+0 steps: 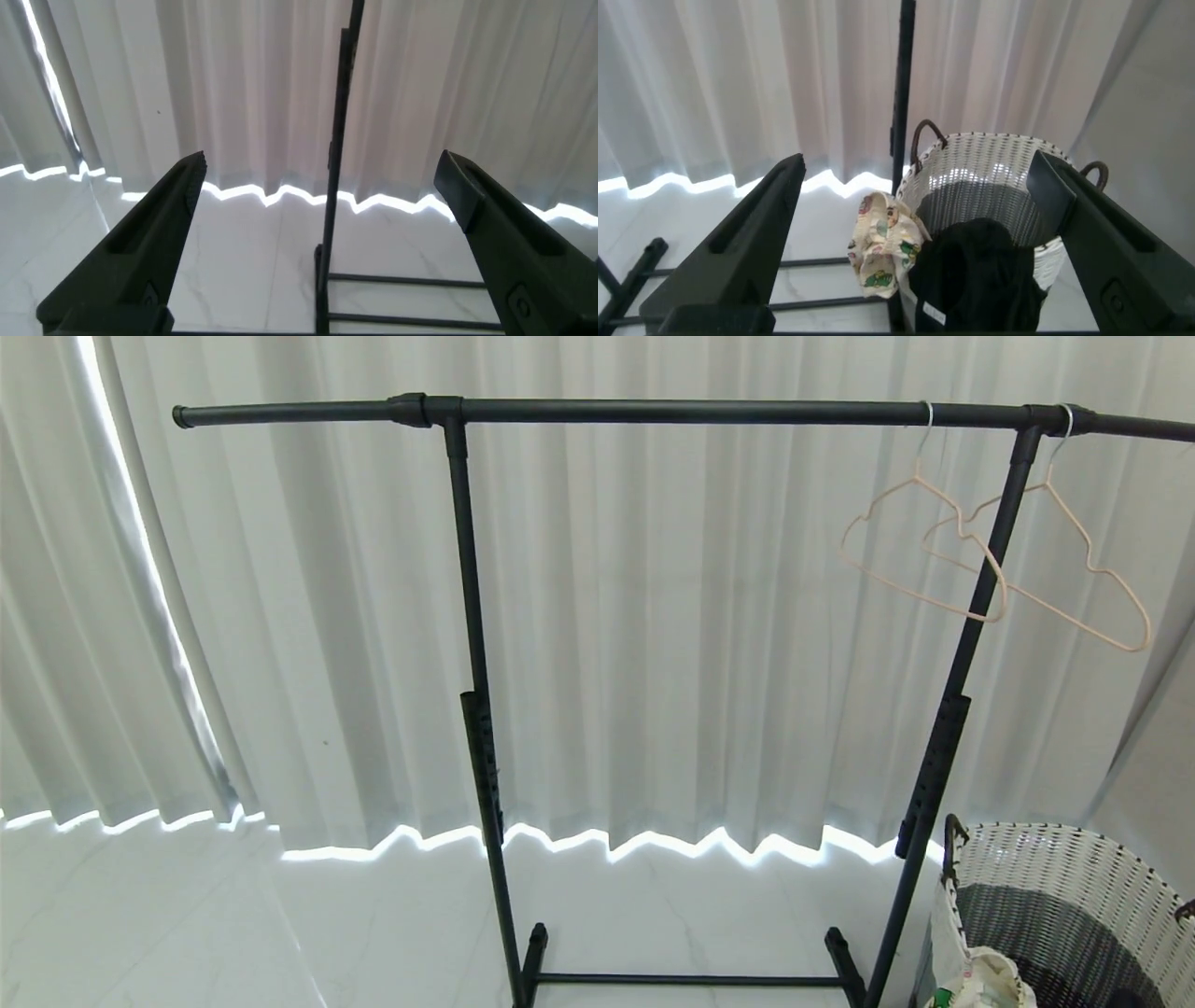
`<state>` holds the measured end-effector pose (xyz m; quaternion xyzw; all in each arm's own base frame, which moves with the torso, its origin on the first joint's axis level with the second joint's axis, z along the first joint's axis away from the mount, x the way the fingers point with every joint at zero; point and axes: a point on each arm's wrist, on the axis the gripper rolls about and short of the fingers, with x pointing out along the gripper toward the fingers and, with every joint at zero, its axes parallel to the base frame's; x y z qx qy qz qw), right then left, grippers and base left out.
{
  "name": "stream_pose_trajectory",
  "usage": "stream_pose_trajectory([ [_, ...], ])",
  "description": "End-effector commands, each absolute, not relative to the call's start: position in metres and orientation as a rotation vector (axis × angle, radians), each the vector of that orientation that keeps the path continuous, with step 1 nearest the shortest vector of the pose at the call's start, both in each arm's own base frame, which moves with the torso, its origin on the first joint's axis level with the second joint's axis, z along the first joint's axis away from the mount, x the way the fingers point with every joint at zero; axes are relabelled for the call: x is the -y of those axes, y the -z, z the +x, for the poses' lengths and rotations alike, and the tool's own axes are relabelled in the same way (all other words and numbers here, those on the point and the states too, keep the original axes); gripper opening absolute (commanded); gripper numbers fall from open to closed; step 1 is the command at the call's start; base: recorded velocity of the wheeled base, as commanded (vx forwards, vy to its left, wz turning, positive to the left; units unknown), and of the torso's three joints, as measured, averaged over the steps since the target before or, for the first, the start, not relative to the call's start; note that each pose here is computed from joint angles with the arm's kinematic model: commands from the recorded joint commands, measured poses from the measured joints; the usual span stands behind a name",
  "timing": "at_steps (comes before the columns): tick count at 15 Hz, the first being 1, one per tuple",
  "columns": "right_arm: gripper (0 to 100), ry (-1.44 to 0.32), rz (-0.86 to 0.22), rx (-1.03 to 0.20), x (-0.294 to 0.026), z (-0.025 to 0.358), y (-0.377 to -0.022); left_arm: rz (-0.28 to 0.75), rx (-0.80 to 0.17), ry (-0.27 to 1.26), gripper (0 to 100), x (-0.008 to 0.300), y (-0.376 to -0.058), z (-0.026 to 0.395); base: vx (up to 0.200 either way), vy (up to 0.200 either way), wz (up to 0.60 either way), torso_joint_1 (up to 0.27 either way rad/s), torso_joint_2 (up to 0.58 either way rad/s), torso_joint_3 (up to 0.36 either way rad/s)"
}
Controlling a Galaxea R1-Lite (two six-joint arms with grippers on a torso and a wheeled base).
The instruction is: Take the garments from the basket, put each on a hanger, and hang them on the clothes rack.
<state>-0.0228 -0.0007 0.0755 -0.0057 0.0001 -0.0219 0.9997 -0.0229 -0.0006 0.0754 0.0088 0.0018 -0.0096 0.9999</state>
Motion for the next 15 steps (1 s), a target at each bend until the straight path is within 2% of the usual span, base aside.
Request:
stream_pose_trajectory([
  [1,100,0.044,-0.012,0.000,0.0007,-0.0228,-0.0755,0.023,-0.006,0.020,100,0.0007,-0.0753,-0.0228,0.000,0.000,0.00,0.000,0.00,0.000],
  [2,100,0.044,-0.012,0.000,0.0007,-0.0228,-0.0755,0.024,-0.006,0.020,100,0.0007,-0.0753,-0.0228,0.000,0.000,0.00,0.000,0.00,0.000],
  [14,100,0.044,-0.009,0.000,0.0007,-0.0228,-0.0755,0.024,-0.006,0.022,100,0.0006,-0.0753,-0.0228,0.000,-0.200,0.00,0.000,0.00,0.004],
  [15,100,0.044,-0.005,0.000,0.0007,-0.0228,-0.0755,0.024,-0.006,0.022,100,0.0006,-0.0753,-0.0228,0.000,0.000,0.00,0.000,0.00,0.000],
])
